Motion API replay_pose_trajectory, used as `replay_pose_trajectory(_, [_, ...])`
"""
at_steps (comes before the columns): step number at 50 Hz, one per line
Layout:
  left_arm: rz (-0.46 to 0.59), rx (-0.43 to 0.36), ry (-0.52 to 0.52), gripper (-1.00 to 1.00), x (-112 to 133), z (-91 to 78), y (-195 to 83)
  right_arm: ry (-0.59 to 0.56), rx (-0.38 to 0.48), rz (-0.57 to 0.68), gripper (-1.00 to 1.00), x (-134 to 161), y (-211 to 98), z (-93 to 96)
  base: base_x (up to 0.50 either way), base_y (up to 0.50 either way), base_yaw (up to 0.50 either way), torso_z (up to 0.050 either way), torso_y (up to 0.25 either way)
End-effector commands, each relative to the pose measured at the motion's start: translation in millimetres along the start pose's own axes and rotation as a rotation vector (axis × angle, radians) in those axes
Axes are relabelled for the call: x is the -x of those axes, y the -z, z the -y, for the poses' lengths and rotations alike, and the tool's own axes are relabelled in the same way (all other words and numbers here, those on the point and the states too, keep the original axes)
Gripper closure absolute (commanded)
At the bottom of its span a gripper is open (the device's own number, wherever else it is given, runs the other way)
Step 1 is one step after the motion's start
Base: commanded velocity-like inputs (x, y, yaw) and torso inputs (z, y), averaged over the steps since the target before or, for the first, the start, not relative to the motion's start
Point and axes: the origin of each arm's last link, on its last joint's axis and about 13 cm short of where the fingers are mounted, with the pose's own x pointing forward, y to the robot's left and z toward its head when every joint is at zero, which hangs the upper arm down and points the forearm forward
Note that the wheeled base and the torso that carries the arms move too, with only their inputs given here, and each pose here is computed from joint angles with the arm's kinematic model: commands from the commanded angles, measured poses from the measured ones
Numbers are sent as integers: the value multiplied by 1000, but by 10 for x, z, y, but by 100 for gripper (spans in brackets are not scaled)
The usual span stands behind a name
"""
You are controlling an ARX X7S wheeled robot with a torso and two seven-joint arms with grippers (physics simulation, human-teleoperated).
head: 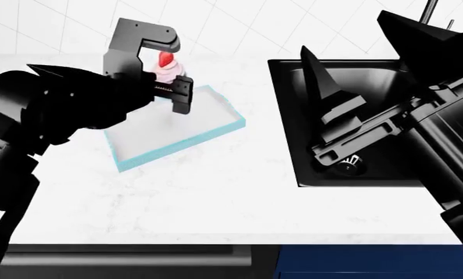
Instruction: Move the fresh-baked cupcake off the tray onto the counter, and place the bowl used for mixing into the sink.
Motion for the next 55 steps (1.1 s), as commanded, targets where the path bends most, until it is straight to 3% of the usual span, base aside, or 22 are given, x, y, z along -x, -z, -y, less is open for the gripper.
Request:
replay_pose_trajectory(1, [71,-49,-9,100,306,-55,-125,-1,-4,3,-100,-9,15,-6,0,0,0,0,0])
replay_pose_trajectory(13, [101,-106,-49,100,676,-247,-112,-3,-3,11,-100,-11,-18,0,0,0,0,0,0])
replay_pose_trajectory(32, [89,-60,-164,100,874,-565,63,-3,2,16,-100,-14,-39,-4,0,0,0,0,1])
replay_pose_trajectory(55, [41,-12,-244,100,1017,-778,387,-4,6,20,-100,-17,-54,-9,0,0,0,0,0])
